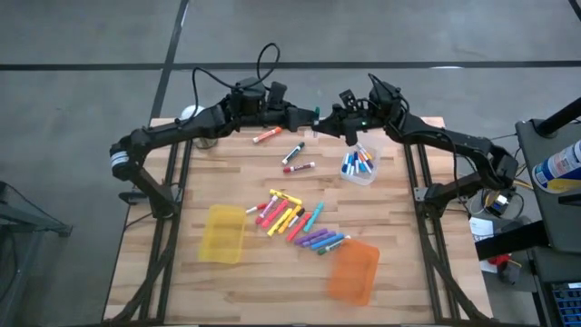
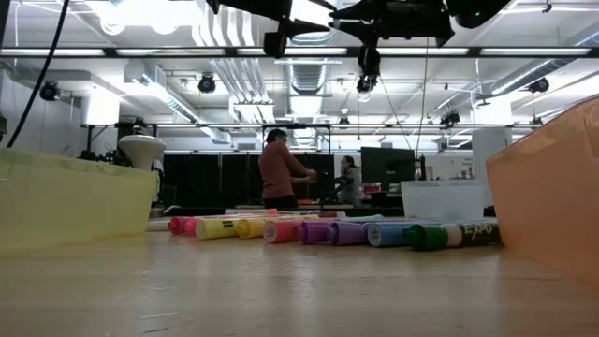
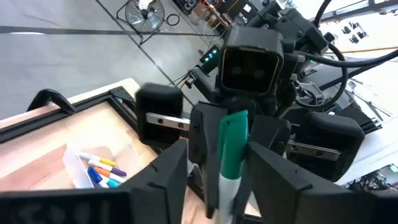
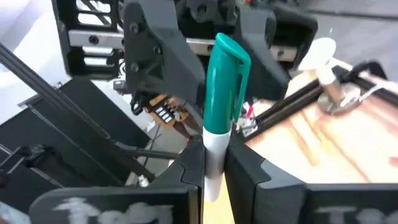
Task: Pick & Place Markers
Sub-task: Put the small green highlighter pen into the transparent bin
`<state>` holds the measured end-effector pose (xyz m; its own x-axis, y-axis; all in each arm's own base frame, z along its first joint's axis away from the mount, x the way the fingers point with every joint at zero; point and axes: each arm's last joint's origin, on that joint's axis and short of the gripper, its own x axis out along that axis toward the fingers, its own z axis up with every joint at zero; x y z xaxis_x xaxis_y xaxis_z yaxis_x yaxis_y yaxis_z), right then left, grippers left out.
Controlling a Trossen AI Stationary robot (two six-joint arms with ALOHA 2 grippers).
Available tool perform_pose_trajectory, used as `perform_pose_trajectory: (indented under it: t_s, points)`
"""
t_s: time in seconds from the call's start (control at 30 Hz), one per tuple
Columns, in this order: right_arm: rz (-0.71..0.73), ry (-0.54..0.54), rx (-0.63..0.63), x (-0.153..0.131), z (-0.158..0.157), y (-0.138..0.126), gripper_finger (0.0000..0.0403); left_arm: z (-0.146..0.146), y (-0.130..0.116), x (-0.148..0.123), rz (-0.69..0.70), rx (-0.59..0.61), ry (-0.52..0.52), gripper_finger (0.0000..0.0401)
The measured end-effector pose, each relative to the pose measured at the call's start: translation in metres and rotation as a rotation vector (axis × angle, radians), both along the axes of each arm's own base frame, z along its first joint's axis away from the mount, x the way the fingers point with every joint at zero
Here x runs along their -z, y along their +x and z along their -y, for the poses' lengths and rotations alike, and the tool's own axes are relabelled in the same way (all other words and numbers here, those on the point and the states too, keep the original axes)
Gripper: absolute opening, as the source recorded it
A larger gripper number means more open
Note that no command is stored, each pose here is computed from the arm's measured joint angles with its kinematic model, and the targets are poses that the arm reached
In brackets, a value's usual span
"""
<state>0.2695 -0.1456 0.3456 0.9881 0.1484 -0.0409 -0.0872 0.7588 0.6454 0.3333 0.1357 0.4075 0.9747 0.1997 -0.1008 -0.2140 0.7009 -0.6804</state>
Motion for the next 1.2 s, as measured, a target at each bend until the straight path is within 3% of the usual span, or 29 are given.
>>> perform_pose_trajectory:
  t_s: [0.23,0.5,0.6,0.77,1.2]
  points:
    - [-0.144,0.084,0.060,-0.005,-0.005,-0.033,0.0031,-0.003,-0.008,-0.005,-0.009,-0.028,0.032,0.0171]
    - [-0.535,0.185,0.478,0.010,-0.006,-0.089,0.0031,0.001,-0.010,-0.002,-0.052,0.012,0.007,0.0172]
    - [-0.699,0.253,0.570,0.023,-0.002,-0.104,0.0031,0.002,-0.010,0.003,-0.101,0.022,-0.003,0.0172]
    - [-0.844,0.292,0.580,0.047,0.011,-0.105,0.0031,0.002,-0.011,0.007,-0.138,0.023,-0.006,0.0172]
    - [-1.188,0.354,0.475,0.131,0.049,-0.073,0.0031,0.004,-0.013,0.017,-0.233,0.047,-0.056,0.0172]
